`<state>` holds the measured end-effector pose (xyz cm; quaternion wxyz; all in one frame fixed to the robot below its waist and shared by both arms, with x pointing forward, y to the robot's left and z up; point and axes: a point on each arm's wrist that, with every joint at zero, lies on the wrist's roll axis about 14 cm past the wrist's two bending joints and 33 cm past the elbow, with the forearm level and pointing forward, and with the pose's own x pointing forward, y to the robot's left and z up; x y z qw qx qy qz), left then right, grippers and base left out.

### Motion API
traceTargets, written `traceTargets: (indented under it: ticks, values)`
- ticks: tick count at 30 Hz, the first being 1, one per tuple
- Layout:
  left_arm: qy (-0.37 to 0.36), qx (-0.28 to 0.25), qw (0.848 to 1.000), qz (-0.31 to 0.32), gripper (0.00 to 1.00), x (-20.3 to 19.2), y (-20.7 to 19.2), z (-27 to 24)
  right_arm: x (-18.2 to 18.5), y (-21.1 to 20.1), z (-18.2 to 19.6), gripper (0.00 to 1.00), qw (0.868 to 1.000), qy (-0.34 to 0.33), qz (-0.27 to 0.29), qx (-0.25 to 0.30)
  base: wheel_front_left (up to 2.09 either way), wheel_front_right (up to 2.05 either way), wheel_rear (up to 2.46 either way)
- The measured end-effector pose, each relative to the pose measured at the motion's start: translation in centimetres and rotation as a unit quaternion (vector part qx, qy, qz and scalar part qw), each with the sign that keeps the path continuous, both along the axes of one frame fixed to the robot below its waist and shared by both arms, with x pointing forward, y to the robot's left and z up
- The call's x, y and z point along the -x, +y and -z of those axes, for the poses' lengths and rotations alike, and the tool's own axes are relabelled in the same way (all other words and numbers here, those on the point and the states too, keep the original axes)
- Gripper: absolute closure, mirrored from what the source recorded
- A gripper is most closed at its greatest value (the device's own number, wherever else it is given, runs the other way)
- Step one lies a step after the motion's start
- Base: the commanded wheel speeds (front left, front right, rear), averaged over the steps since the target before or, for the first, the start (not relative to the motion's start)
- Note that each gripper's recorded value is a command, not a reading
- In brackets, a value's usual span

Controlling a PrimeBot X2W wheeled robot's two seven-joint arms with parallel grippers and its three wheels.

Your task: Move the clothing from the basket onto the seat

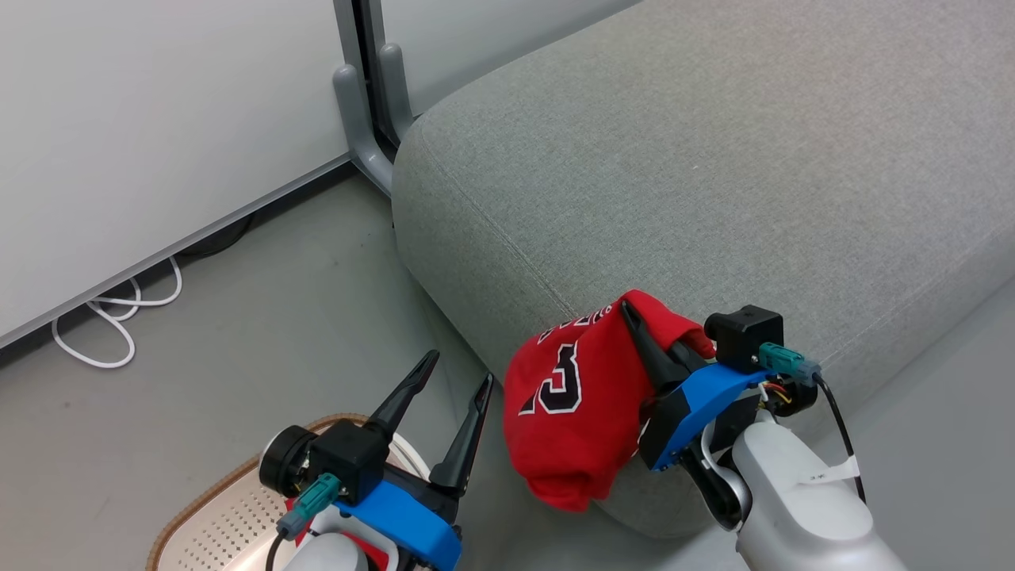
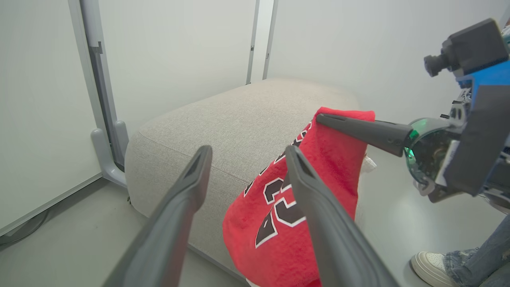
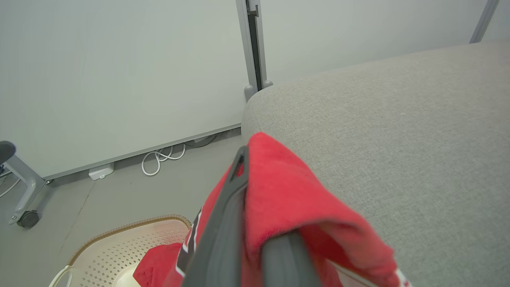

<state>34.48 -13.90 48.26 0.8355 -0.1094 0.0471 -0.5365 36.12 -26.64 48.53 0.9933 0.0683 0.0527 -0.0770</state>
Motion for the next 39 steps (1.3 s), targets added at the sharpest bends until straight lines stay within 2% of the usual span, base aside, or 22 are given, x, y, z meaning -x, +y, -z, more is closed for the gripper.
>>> traceTargets:
  ticks: [12, 15, 21, 22, 25, 32, 35, 39]
  values:
    - [0.005, 0.001, 1.000, -0.007, 0.00, -0.7, 0.3, 0.3, -0.6, -0.5, -0.4, 1.00, 1.000, 0.003, 0.006, -0.007, 0.00, 0.00, 0.00]
    - [0.008, 0.001, 1.000, -0.013, 0.00, -1.4, 0.6, 0.8, -2.4, -2.8, -1.9, 1.00, 1.000, 0.008, 0.024, -0.005, 0.00, 0.00, 0.00]
    - [0.007, 0.003, 1.000, -0.016, 0.00, -3.3, 1.2, 1.8, -6.2, -8.9, -7.0, 1.00, 0.997, -0.019, 0.067, 0.035, 0.00, 0.00, 0.00]
    - [0.007, 0.003, 1.000, -0.016, 0.00, -3.3, 1.2, 1.8, -6.2, -8.9, -7.0, 1.00, 0.997, -0.019, 0.067, 0.035, 0.00, 0.00, 0.00]
    - [0.004, 0.006, 1.000, -0.017, 0.00, -4.6, 1.5, 2.4, -7.8, -12.2, -9.4, 1.00, 0.993, -0.032, 0.095, 0.059, 0.00, 0.00, 0.00]
    - [0.001, 0.002, 1.000, -0.028, 0.00, -7.5, 3.2, 4.5, -11.0, -18.0, -12.1, 1.00, 0.983, -0.058, 0.152, 0.086, 0.00, 0.00, 0.00]
    - [0.003, -0.002, 0.999, -0.036, 0.00, -8.7, 4.3, 5.8, -12.1, -19.8, -11.7, 1.00, 0.979, -0.062, 0.173, 0.092, 0.00, 0.00, 0.00]
    - [0.008, -0.005, 0.999, -0.048, 0.00, -10.0, 5.6, 7.4, -13.2, -21.1, -8.5, 1.00, 0.976, -0.042, 0.193, 0.087, 0.00, 0.00, 0.00]
